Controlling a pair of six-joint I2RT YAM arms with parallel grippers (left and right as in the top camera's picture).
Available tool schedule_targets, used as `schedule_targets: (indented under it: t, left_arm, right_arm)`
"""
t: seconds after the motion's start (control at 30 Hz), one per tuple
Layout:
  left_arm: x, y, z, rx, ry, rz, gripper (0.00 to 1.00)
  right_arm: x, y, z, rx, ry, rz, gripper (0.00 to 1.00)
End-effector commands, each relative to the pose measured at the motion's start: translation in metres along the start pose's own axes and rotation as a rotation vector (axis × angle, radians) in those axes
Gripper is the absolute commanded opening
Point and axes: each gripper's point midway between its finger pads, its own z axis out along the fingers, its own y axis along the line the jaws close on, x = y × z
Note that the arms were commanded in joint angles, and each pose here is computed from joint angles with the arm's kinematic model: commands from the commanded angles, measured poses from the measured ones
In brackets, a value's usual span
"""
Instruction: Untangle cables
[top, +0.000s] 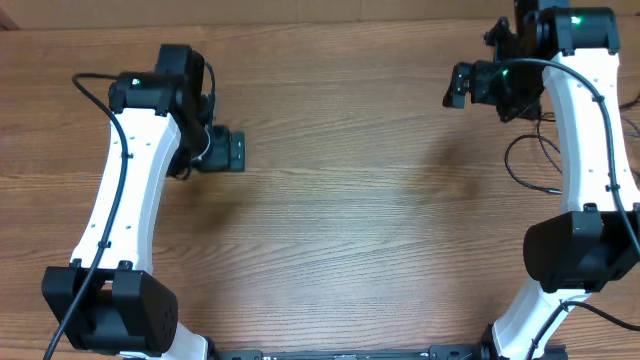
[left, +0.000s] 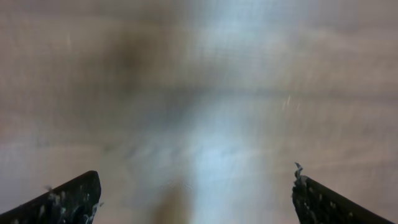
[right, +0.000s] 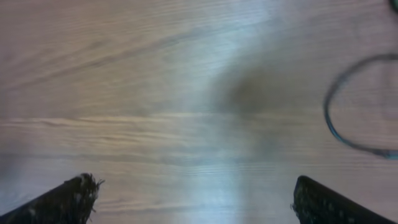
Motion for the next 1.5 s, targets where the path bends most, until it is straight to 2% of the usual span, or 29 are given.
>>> schedule_targets:
  t: [0.0, 0.17, 0.3, 0.53, 0.87, 1.0, 1.13, 1.47]
  left_arm:
    - [0.011, 0.001, -0.005, -0.005, 0.044, 0.027, 0.99]
    - [0.044, 0.007, -0.008, -0.036, 0.179, 0.018, 1.0]
    - [0.053, 0.009, -0.012, -0.039, 0.177, -0.001, 1.0]
    - [0.067, 0.01, -0.024, -0.007, -0.057, 0.007, 1.0]
    - [0.093, 0.012, -0.073, 0.079, -0.61, 0.015, 1.0]
    - [0.104, 0.012, -0.097, 0.099, -0.741, 0.018, 1.0]
    - [0.109, 0.013, -0.108, 0.105, -0.797, 0.02, 1.0]
    - [0.116, 0.014, -0.097, 0.096, -0.735, 0.018, 0.99]
  right_arm:
    - [0.008, -0.02, -0.004, 0.091, 0.023, 0.067, 1.0]
    - [0.028, -0.025, -0.017, 0.098, 0.061, 0.091, 1.0]
    - [0.041, -0.023, -0.035, 0.094, 0.023, 0.094, 1.0]
    - [0.058, -0.02, -0.065, 0.068, -0.172, 0.069, 1.0]
    - [0.101, -0.021, -0.101, 0.024, -0.645, 0.013, 1.0]
    - [0.124, -0.031, -0.116, 0.062, -0.789, 0.021, 1.0]
    - [0.144, -0.031, -0.127, 0.055, -0.84, 0.017, 1.0]
    - [0.159, -0.034, -0.117, 0.064, -0.777, 0.023, 1.0]
